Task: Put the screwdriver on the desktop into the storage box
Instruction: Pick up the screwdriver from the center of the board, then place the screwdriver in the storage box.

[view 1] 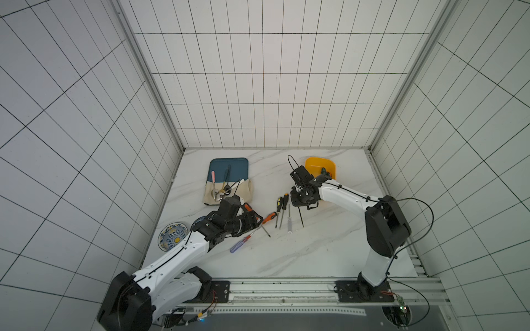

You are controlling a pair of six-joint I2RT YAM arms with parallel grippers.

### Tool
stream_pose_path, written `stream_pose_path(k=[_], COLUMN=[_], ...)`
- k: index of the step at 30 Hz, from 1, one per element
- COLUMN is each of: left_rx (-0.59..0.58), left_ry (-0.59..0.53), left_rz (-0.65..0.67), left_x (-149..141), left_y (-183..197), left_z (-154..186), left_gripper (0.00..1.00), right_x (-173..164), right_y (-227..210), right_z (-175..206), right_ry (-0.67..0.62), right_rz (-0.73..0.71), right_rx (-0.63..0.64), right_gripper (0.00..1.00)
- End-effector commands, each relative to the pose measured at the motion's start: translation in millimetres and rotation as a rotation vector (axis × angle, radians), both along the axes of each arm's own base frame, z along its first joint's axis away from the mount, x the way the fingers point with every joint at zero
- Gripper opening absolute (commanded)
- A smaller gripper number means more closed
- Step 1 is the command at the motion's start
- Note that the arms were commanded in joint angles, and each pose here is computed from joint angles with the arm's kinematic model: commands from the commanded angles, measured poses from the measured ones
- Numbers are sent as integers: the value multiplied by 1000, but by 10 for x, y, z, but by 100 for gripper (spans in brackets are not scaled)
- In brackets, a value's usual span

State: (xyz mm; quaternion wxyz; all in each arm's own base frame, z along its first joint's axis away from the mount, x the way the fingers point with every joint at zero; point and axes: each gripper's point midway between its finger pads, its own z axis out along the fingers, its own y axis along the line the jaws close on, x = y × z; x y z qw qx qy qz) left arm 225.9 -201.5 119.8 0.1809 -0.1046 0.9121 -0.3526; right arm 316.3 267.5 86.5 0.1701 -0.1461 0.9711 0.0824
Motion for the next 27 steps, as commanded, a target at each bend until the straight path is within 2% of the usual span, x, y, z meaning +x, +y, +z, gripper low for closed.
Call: stream_pose_path(k=[1,16,27], left_rx=[-27,-37,-33], left_ry=[-68,-111,-106], left_rz=[-10,-104,-104], left_x=[123,77,12], left_y=[-154,-422,-380], left_z=[199,282,230], left_gripper=[76,75,76], right_x=[-86,168,743], right_y=[-60,-321,-788], right_z=[140,697,963], right_ry=[-22,-110,-150], right_rz=[18,-48,-185], right_rx=[-6,55,65], right_gripper=[12,12,13])
